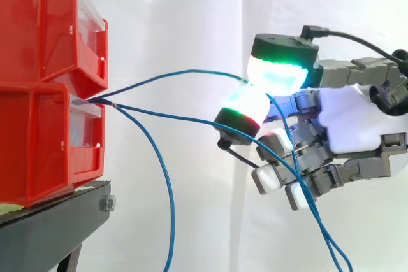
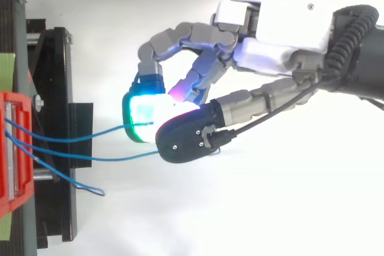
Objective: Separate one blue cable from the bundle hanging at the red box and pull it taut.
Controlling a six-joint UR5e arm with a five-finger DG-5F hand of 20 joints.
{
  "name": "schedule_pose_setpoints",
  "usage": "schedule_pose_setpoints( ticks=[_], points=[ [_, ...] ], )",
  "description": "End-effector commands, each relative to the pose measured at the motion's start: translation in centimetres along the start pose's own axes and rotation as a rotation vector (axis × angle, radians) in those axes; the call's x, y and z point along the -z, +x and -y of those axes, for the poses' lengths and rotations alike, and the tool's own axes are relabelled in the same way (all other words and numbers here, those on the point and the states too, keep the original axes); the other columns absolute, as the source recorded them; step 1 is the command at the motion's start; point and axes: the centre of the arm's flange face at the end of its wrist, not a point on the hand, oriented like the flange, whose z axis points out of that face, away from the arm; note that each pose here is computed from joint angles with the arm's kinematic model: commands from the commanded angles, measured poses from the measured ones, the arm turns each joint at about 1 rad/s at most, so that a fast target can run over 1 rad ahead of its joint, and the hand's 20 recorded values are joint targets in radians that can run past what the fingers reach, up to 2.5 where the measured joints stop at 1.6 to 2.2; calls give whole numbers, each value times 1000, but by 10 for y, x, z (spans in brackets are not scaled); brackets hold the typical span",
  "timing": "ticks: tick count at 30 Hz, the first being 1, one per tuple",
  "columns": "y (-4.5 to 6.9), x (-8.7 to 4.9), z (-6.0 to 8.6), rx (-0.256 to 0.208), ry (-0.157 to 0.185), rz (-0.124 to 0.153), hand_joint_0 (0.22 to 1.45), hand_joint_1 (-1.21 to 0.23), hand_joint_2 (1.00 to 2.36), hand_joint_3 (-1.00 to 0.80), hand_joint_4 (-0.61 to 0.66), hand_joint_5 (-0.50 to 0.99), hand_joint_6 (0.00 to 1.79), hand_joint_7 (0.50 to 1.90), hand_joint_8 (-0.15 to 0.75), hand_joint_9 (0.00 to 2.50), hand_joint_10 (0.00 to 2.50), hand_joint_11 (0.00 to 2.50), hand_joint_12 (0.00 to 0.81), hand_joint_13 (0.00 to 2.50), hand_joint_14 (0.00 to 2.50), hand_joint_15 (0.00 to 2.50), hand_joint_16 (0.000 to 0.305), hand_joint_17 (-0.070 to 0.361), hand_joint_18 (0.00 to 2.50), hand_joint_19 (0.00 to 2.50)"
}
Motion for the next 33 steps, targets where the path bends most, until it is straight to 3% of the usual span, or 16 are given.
schedule_pose_setpoints(
  ticks=[1,3,9,18,25,30,33],
  points=[
    [5,0,1,-249,0,15,621,-781,1018,68,19,-141,858,1277,373,995,14,912,406,890,15,492,52,116,1018,452],
    [5,0,1,-262,-4,32,626,-785,1018,67,14,-142,858,1293,374,991,17,917,403,886,15,496,52,116,1013,460],
    [6,0,1,-253,-5,39,635,-791,1020,60,4,-151,869,1278,365,975,19,919,402,860,15,497,50,113,992,467],
    [11,1,2,-171,0,27,633,-788,1021,53,4,-153,871,1255,359,973,18,945,395,845,15,476,50,112,986,464],
    [10,0,2,-136,-3,27,633,-783,1021,45,8,-155,872,1233,356,1089,16,1196,384,956,19,593,46,105,1043,494],
    [10,1,2,-128,-2,32,634,-776,1022,42,13,-157,874,1213,346,1241,9,1580,382,1277,17,1330,47,105,1187,764],
    [10,1,2,-130,-2,32,635,-773,1021,39,16,-157,876,1201,338,1227,92,1558,384,1323,9,1487,48,108,1210,809]
  ],
)
